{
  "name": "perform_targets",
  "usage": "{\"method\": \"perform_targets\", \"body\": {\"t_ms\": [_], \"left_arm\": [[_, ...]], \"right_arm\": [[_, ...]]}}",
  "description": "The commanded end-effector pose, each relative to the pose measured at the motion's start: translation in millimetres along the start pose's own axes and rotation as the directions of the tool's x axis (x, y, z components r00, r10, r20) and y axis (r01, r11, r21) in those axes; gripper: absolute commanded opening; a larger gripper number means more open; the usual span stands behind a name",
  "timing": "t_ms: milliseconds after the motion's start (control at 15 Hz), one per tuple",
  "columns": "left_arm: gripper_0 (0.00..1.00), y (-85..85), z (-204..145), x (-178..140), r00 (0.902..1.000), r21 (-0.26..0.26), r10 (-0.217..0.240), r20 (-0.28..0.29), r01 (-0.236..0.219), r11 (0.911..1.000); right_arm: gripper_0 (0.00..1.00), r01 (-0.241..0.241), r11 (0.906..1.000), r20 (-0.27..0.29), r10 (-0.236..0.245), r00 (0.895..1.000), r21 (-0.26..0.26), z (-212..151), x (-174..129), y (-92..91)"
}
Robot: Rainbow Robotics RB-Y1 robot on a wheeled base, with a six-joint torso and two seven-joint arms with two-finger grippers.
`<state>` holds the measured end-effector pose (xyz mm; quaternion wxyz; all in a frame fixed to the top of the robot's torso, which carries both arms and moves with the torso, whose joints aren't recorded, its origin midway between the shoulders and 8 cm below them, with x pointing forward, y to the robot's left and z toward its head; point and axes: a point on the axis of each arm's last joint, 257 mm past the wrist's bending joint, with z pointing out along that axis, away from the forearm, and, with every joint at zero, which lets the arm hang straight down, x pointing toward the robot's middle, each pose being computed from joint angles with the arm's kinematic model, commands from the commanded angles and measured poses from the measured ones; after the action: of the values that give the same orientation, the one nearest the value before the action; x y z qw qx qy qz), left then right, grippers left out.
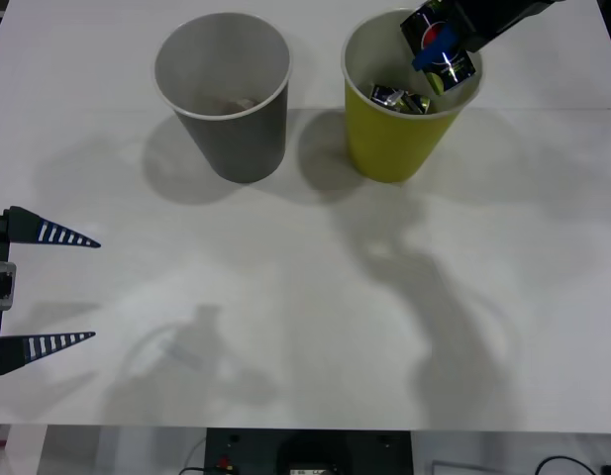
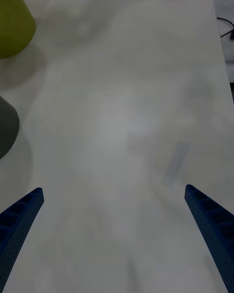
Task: Put the can into the green bin and the plastic bottle into the gray bin
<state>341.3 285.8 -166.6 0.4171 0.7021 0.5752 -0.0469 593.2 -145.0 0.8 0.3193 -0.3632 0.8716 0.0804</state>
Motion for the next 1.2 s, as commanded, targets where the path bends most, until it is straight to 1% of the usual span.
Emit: {"method": "perform_targets", "body": {"t_ms": [67,200,333,400,467,533,600,667,800,933,1000,1067,1133,1200], "left_arm": [[1.0,0.0,0.0,0.0,1.0,0.0,0.0,0.0,0.0,1.0],[1.0,0.0,0.0,0.0,1.0,0.0,0.0,0.0,0.0,1.0],[1.0,0.0,0.0,0.0,1.0,0.0,0.0,0.0,0.0,1.0],[1.0,0.0,0.0,0.0,1.0,0.0,0.0,0.0,0.0,1.0],[1.0,0.0,0.0,0.0,1.0,0.0,0.0,0.0,0.0,1.0],[1.0,0.0,0.0,0.0,1.0,0.0,0.0,0.0,0.0,1.0],[1.0,0.0,0.0,0.0,1.0,0.0,0.0,0.0,0.0,1.0],[1.0,0.0,0.0,0.0,1.0,0.0,0.0,0.0,0.0,1.0],[1.0,0.0,0.0,0.0,1.0,0.0,0.0,0.0,0.0,1.0],[1.0,0.0,0.0,0.0,1.0,0.0,0.0,0.0,0.0,1.0],[1.0,0.0,0.0,0.0,1.0,0.0,0.0,0.0,0.0,1.0],[1.0,0.0,0.0,0.0,1.0,0.0,0.0,0.0,0.0,1.0],[1.0,0.0,0.0,0.0,1.0,0.0,0.0,0.0,0.0,1.0],[1.0,0.0,0.0,0.0,1.0,0.0,0.0,0.0,0.0,1.0]], "right_arm": [[0.0,-0.001,0.9991,0.03,0.0,1.0,0.043,15.5,-23.0,-7.6],[0.0,0.013,0.9967,0.037,-0.016,0.999,0.08,20.3,-30.0,-11.8],[0.0,0.032,0.9959,0.031,-0.034,0.999,0.085,21.9,-28.9,-12.4],[0.11,0.048,0.995,0.026,-0.05,0.998,0.088,22.2,-27.5,-13.6],[0.33,0.063,0.994,0.026,-0.065,0.998,0.09,21.6,-28.1,-13.8],[0.66,0.072,0.993,0.023,-0.075,0.997,0.093,21.5,-27.4,-15.0],[0.94,0.082,0.9924,0.021,-0.085,0.996,0.092,19.8,-26.5,-16.1],[1.0,0.083,0.9925,0.019,-0.085,0.996,0.09,18.9,-24.9,-16.9],[1.0,0.106,0.9911,0.006,-0.107,0.994,0.08,15.9,-20.0,-17.5],[1.0,0.111,0.993,0.005,-0.111,0.994,0.041,7.1,-15.0,-14.4],[1.0,0.12,0.9927,0.008,-0.12,0.993,0.008,-4.6,-10.6,-11.6],[1.0,0.119,0.9926,0.009,-0.119,0.993,-0.021,-14.0,-6.7,-8.4],[1.0,0.119,0.9916,0.02,-0.118,0.993,-0.049,-24.5,-4.0,-5.0],[1.0,0.126,0.9896,0.047,-0.123,0.991,-0.069,-37.2,-2.4,-2.8]]}}
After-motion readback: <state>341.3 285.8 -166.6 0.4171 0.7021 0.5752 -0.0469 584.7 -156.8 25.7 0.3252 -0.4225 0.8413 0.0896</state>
